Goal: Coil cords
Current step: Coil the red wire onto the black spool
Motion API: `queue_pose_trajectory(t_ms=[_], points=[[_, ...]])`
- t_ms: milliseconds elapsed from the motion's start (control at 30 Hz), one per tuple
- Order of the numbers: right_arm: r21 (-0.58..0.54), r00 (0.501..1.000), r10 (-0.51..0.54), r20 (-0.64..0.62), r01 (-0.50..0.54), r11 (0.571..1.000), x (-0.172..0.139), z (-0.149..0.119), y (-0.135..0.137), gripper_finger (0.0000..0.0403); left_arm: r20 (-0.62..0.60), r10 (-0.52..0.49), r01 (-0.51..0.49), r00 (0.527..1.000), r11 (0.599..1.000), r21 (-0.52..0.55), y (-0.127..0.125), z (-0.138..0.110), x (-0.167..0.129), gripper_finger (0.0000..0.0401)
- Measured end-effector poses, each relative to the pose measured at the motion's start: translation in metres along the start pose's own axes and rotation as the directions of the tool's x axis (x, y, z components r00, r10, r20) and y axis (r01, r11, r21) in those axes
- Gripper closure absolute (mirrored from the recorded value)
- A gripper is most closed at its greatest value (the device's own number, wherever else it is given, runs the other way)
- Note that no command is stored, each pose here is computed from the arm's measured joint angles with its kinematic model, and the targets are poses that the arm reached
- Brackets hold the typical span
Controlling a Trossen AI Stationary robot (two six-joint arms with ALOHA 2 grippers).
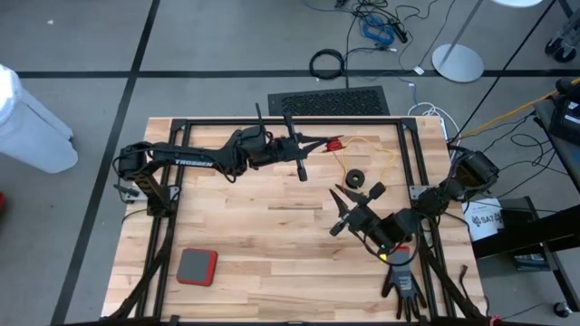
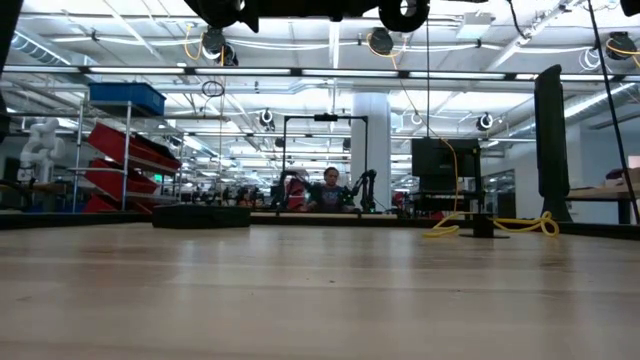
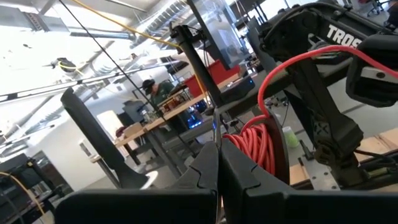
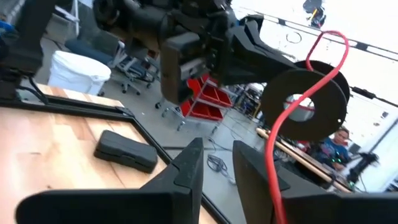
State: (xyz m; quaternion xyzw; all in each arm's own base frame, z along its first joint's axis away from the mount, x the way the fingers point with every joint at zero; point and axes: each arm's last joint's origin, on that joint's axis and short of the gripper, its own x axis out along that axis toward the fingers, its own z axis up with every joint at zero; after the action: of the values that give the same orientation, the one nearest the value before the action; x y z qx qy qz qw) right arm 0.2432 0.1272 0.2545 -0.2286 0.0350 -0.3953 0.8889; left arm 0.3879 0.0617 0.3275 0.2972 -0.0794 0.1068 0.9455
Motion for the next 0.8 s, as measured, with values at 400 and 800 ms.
queue_pose_trajectory(t_ms=[400, 800], points=[[0.048, 1.0, 0.015, -0.016, -0.014, 0.999, -0.01, 0.001, 0.001, 0.0357, -0.069, 0.007, 0.002, 0.998, 0.991, 0.135, 0.0, -0.006, 0.0, 0.04], [0.088, 1.0, 0.017, -0.017, -0.016, 0.996, -0.01, 0.001, 0.002, 0.0358, -0.157, 0.089, -0.032, 0.984, 0.941, 0.338, 0.003, -0.011, -0.001, 0.04]])
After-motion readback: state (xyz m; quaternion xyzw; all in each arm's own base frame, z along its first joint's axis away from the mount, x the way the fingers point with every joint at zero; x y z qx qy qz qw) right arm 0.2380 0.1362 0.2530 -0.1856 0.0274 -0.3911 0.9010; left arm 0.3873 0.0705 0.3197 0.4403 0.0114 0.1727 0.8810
